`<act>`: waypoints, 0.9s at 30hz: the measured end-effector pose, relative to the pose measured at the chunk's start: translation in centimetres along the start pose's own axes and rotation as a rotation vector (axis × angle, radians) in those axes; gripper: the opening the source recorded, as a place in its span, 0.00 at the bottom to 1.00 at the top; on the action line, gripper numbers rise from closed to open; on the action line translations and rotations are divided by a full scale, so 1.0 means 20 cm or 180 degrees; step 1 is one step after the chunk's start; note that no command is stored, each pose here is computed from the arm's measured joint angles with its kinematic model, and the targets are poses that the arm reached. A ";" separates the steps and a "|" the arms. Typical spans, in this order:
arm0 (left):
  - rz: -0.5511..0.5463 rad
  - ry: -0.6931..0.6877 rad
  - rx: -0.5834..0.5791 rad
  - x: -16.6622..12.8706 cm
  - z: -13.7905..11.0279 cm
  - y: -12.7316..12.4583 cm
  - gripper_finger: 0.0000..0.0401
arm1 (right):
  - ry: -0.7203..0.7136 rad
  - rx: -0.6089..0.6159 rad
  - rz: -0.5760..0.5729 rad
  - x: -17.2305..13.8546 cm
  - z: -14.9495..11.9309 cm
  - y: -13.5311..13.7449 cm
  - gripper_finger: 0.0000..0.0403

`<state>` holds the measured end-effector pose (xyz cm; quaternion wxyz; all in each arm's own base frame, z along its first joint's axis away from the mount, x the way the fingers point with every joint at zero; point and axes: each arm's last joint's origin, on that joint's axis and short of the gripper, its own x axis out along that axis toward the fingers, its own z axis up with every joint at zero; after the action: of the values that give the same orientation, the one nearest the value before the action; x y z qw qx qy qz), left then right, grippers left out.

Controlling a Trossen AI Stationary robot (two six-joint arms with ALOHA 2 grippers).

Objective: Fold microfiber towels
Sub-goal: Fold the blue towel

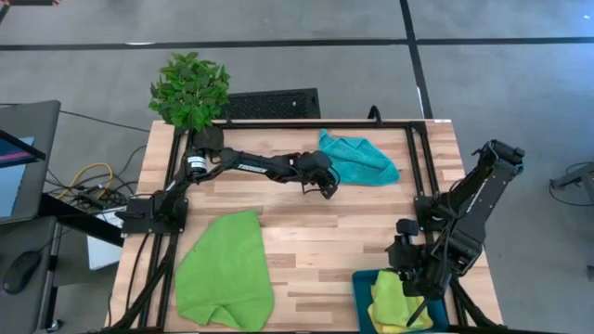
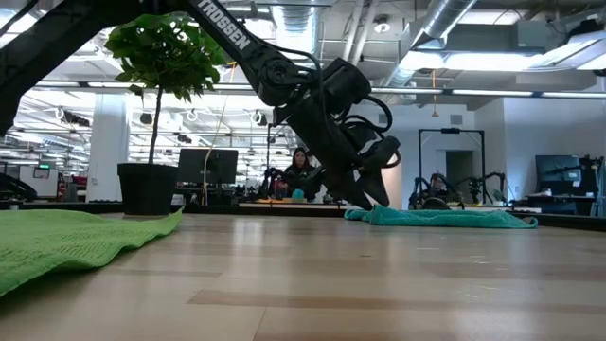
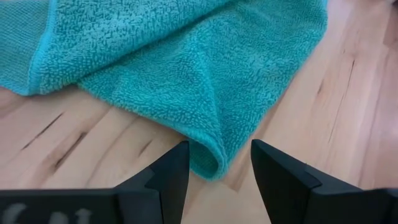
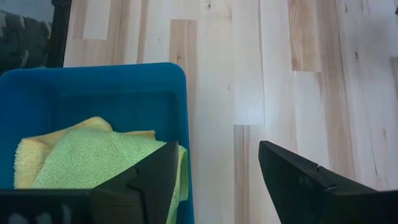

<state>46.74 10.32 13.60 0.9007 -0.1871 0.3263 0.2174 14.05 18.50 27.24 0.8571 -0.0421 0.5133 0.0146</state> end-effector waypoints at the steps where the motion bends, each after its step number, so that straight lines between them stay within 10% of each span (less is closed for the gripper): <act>1: 0.0002 0.0004 0.0018 0.00 0.00 0.00 0.41 | 0.0000 0.0000 0.0000 0.00 0.00 0.00 0.62; 27: 0.0026 0.0379 0.0211 -0.01 -0.05 0.02 0.00 | 0.0038 0.0003 0.0041 0.00 0.00 0.00 0.62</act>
<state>45.92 10.13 13.01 0.8845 -0.1685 0.3870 0.1988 14.02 18.55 27.22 0.8539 -0.0385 0.5187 0.0196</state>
